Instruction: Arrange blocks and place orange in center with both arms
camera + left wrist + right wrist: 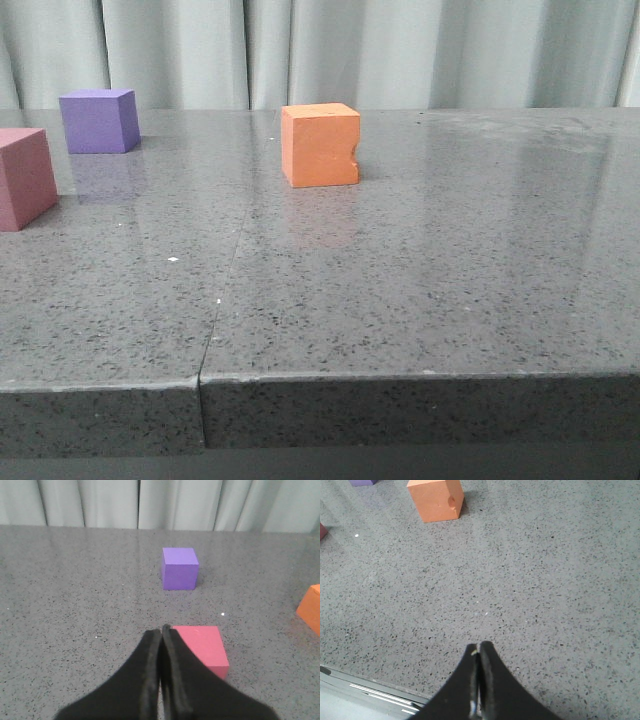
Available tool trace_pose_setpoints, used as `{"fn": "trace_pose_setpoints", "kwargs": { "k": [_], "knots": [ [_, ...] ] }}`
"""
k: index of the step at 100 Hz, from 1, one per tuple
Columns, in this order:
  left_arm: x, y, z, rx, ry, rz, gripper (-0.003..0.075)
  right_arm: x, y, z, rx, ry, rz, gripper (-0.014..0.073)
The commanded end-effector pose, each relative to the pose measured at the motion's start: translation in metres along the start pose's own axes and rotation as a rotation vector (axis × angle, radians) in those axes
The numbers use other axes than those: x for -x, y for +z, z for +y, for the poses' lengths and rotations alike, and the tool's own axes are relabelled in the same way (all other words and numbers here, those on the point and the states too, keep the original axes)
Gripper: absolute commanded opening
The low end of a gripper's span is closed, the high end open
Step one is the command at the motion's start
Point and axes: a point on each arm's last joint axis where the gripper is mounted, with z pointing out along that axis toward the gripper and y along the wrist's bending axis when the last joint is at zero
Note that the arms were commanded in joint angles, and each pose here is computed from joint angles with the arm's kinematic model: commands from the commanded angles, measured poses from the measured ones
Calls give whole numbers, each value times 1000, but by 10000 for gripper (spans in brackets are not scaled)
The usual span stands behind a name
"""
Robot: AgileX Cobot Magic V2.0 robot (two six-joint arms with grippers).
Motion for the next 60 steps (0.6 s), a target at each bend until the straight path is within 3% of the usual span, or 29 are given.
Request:
{"fn": "trace_pose_setpoints", "kwargs": {
  "k": [1,12,24,31,38,60],
  "knots": [
    [25,11,-1,-1,-6,-44,29,13,-4,4,22,-22,-92,-67],
    [35,27,-1,-3,-14,-17,196,13,-4,4,22,-22,-92,-67],
    [44,43,0,-1,-16,8,492,13,-4,4,22,-22,-92,-67],
    [48,52,-1,-15,-49,26,620,13,-4,4,22,-22,-92,-67],
    [52,62,-2,-28,-82,42,675,13,-4,4,22,-22,-92,-67],
    [66,89,-5,-51,-12,89,672,13,-4,4,22,-22,-92,-67]
  ]
}}
